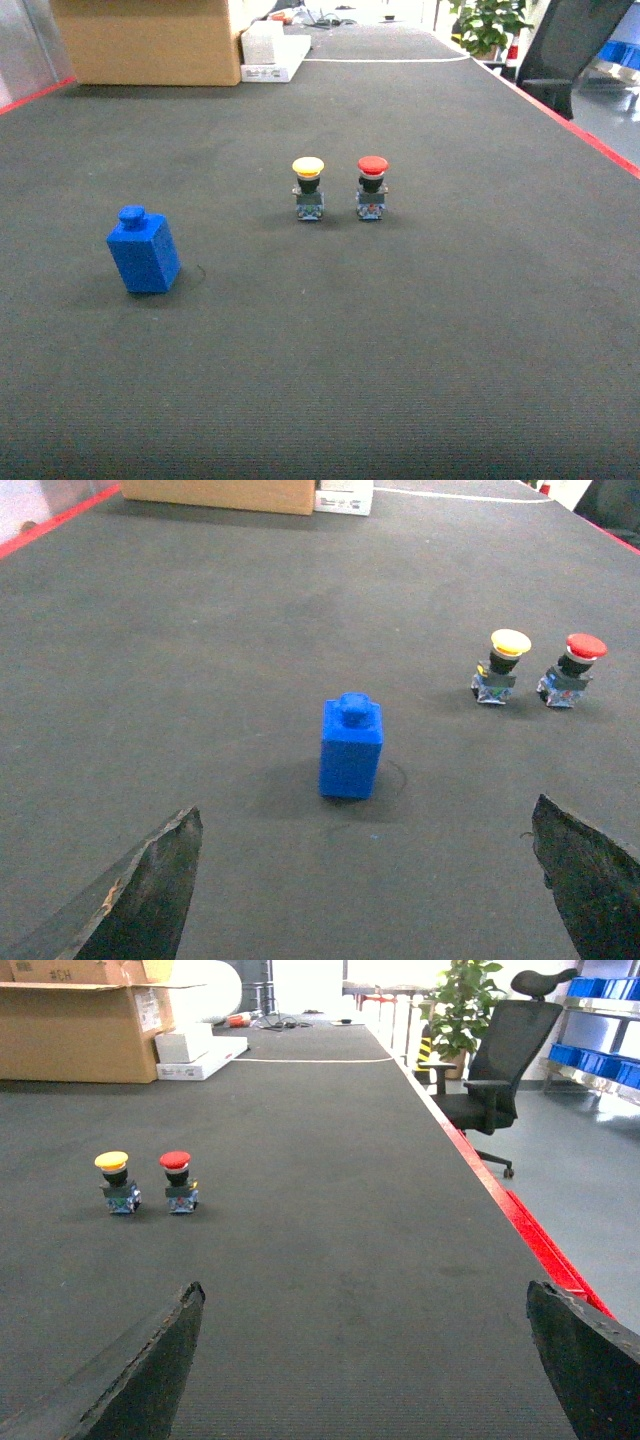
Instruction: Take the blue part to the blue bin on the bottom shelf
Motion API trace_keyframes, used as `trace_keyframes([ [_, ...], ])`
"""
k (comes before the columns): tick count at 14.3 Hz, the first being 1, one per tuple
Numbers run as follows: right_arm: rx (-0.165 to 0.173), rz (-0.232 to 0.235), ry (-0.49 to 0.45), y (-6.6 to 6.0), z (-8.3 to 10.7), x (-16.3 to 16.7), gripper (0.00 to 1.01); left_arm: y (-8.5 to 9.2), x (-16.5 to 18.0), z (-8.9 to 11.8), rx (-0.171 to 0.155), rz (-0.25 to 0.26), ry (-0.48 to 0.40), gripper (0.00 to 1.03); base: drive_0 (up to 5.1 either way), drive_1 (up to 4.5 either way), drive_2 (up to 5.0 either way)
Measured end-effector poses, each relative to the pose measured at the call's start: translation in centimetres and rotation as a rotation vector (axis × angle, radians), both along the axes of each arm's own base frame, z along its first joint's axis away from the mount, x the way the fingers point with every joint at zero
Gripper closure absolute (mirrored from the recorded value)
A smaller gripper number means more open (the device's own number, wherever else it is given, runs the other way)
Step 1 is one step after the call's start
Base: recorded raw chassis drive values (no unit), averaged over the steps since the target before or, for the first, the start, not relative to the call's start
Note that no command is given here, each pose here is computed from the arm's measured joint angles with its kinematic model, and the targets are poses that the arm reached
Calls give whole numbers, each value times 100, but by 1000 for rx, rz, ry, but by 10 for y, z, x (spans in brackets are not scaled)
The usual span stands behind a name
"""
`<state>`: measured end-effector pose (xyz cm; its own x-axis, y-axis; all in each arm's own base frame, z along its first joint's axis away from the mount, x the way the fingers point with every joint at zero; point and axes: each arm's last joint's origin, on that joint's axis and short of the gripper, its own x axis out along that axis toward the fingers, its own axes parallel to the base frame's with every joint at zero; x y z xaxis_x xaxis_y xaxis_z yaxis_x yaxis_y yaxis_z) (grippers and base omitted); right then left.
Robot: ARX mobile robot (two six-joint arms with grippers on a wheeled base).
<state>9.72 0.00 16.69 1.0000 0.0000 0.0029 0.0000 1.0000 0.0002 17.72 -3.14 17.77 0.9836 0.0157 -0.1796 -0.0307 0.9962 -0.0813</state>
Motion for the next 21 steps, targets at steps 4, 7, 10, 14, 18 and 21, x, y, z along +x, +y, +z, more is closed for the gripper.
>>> trace_keyframes([
  [4, 0, 0, 0, 0, 0, 0, 3, -31, 85, -27, 14, -76, 70, 5, 0, 0, 0],
  [7, 0, 0, 0, 0, 0, 0, 3, -31, 117, -53, 34, -60, 115, 5, 0, 0, 0],
  [10, 0, 0, 0, 0, 0, 0, 3, -29, 144, -71, 46, -36, 144, 5, 0, 0, 0],
  [14, 0, 0, 0, 0, 0, 0, 3, -23, 181, -83, 44, -7, 162, 5, 0, 0, 0],
  [18, 0, 0, 0, 0, 0, 0, 3, -18, 207, -95, 45, 13, 193, 5, 0, 0, 0],
  [21, 0, 0, 0, 0, 0, 0, 3, -18, 219, -103, 40, 13, 224, 5, 0, 0, 0],
])
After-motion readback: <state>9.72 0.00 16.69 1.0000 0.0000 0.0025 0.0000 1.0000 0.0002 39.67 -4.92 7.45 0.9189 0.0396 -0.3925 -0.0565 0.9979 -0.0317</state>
